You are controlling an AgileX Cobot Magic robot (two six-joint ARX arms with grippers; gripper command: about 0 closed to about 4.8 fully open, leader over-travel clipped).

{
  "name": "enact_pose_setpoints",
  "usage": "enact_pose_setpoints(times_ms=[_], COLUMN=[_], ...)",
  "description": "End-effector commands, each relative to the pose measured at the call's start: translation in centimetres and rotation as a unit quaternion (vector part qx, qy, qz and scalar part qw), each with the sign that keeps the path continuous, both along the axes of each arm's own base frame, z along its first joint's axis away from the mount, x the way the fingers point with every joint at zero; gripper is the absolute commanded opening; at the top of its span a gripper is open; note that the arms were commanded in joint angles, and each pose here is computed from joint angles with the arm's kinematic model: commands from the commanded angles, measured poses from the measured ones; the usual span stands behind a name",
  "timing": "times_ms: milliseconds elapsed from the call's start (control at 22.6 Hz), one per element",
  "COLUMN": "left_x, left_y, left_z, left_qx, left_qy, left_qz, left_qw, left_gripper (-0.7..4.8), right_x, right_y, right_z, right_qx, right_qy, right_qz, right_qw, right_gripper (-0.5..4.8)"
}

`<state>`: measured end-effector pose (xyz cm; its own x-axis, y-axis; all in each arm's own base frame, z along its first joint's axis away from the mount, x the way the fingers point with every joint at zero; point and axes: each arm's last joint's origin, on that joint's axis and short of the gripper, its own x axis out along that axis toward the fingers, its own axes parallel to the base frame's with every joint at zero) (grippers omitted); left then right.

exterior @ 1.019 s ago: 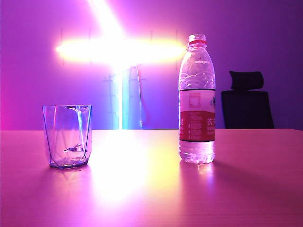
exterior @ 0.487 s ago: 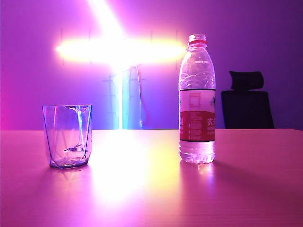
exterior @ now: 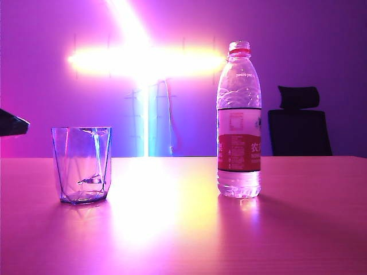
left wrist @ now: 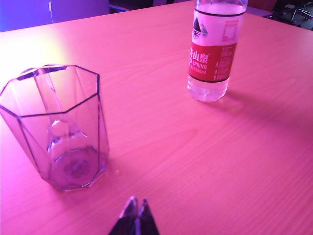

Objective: Pick up the mineral water bottle on the table and pour water into the mug until it's half full.

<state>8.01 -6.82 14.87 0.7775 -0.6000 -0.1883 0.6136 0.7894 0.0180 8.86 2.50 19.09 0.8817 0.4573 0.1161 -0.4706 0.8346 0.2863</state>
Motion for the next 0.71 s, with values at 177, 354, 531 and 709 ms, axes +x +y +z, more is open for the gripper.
enact_pose_setpoints(times_ms=[177, 354, 531, 709], left_x=[0.0, 0.0, 0.0, 0.0], left_y=[0.0, 0.0, 0.0, 0.0], left_z=[0.3, 0.3, 0.3, 0.3], left_qx=[-0.006, -0.006, -0.006, -0.006], left_qy=[-0.005, -0.005, -0.006, -0.006], left_qz=[0.002, 0.002, 0.002, 0.002], left_qw=[1.0, 1.0, 1.0, 1.0], left_gripper=[-0.02, -0.02, -0.02, -0.02], right_x=[0.9, 2.8, 6.5, 10.3], right_y=[2.6, 4.9, 6.9, 8.7], right_z=[-0.8, -1.7, -2.3, -3.1], right_qx=[-0.07, -0.11, -0.113, -0.1], right_qy=[0.034, 0.054, 0.061, 0.04], right_qz=[-0.003, -0.013, 0.02, 0.001], right_qw=[0.997, 0.992, 0.992, 0.994], right_gripper=[4.79, 4.79, 4.79, 4.79])
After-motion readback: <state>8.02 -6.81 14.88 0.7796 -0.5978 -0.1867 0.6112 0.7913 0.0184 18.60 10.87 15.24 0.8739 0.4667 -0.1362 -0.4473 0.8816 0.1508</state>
